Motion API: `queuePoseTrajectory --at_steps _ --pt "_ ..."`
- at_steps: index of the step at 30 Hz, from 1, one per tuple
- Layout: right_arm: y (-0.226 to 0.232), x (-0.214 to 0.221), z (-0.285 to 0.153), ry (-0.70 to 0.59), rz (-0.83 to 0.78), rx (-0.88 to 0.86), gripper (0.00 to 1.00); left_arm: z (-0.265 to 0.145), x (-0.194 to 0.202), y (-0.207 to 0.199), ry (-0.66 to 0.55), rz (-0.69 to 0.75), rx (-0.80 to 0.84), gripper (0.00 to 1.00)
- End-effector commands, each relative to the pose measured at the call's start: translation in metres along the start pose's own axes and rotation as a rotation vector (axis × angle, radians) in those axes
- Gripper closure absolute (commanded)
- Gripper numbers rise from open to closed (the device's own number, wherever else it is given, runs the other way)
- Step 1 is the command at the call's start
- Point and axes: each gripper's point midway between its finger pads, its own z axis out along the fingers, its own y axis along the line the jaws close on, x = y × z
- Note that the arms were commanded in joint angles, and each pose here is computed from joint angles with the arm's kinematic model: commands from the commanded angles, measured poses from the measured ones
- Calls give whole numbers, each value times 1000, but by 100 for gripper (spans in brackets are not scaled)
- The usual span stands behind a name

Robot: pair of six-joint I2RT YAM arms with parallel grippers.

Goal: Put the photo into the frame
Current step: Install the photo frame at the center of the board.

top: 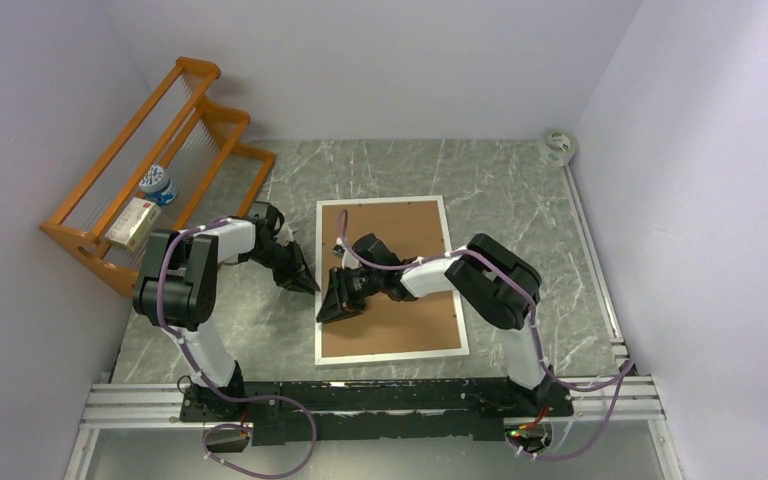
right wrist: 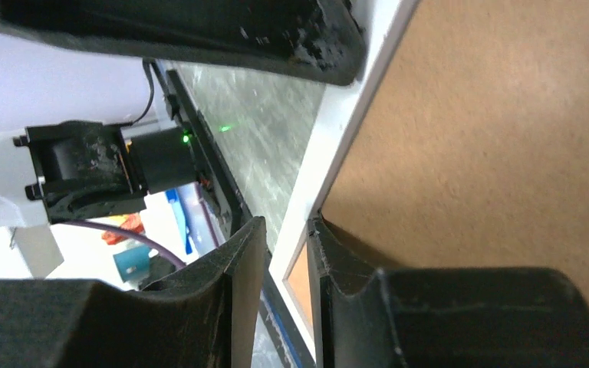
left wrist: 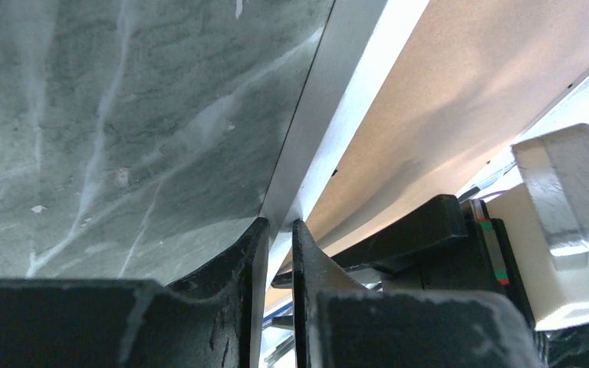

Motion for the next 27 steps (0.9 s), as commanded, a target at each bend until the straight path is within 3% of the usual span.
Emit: queuePoseTrajectory --at_steps 1,10,17,22,27 --pt "-100 34 -16 36 157 316 68 9 6 38 -3 -25 -184 82" --pt "-101 26 -21 20 124 357 68 10 3 36 -6 -26 -184 82" --pt "-51 -31 -58 -180 -22 366 68 5 -5 24 -32 -18 -149 77" --pt "-25 -77 -121 -405 -53 397 66 -4 -16 1 -77 19 -75 65" --pt "-49 -104 -210 -639 34 588 57 -14 -29 -22 -119 77 1 39"
